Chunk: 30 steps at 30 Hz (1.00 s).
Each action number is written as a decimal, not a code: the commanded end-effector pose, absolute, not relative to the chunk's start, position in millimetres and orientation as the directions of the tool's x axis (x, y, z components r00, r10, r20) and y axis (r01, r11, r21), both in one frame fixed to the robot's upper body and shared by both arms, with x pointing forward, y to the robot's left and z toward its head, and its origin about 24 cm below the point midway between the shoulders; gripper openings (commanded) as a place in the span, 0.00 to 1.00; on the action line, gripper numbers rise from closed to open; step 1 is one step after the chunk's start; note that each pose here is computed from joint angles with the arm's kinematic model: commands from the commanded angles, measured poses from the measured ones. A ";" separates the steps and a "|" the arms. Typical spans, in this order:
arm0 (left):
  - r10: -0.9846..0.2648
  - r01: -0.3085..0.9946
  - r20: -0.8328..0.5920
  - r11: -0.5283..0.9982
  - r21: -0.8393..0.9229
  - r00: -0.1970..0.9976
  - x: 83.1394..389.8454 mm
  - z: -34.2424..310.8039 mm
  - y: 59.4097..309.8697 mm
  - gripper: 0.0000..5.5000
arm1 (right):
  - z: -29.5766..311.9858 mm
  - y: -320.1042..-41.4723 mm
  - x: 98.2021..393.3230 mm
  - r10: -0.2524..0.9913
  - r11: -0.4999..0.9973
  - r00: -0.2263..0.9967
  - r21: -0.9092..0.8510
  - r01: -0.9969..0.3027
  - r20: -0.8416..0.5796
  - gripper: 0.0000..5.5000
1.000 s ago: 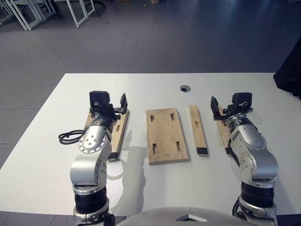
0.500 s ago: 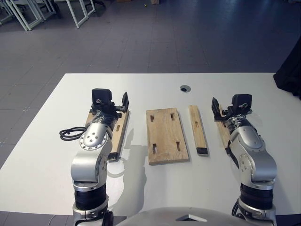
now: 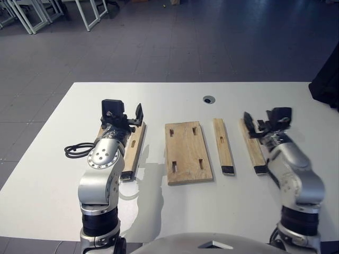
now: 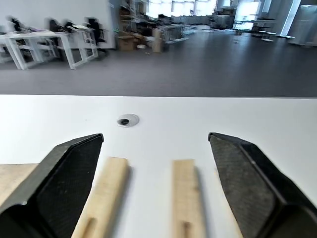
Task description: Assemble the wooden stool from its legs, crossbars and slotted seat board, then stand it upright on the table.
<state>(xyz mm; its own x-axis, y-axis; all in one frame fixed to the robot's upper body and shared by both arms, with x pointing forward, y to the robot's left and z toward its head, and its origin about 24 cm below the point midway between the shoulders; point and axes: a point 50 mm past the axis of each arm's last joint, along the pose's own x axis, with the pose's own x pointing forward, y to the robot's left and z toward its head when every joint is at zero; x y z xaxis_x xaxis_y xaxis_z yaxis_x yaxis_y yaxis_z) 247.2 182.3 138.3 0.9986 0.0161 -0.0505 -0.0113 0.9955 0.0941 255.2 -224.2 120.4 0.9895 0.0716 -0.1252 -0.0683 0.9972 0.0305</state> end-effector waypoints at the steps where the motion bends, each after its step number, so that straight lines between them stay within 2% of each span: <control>1: 0.026 -0.019 -0.062 0.995 0.100 0.998 244.0 135.2 182.5 0.70 | 115.5 -257.0 257.4 0.160 0.985 0.966 0.099 -0.142 -0.202 0.71; 4: 0.032 -0.025 -0.068 0.995 0.098 0.997 242.1 133.2 181.9 0.70 | 109.4 -275.9 263.0 0.172 0.985 0.952 0.071 -0.159 -0.254 0.71; 9: 0.031 -0.025 -0.064 0.995 0.095 0.997 242.8 134.0 181.3 0.70 | 93.9 -298.5 267.1 0.116 0.993 0.946 0.015 -0.117 -0.302 0.71; 21: 0.013 -0.009 -0.044 0.995 0.098 0.999 249.1 140.1 180.0 0.70 | 38.7 -302.6 258.4 0.068 0.996 0.903 -0.025 -0.087 -0.423 0.71; 30: 0.023 -0.020 -0.037 0.996 0.091 0.999 248.3 140.4 179.5 0.70 | 17.1 -290.3 260.5 0.119 0.990 0.872 -0.013 -0.142 -0.474 0.71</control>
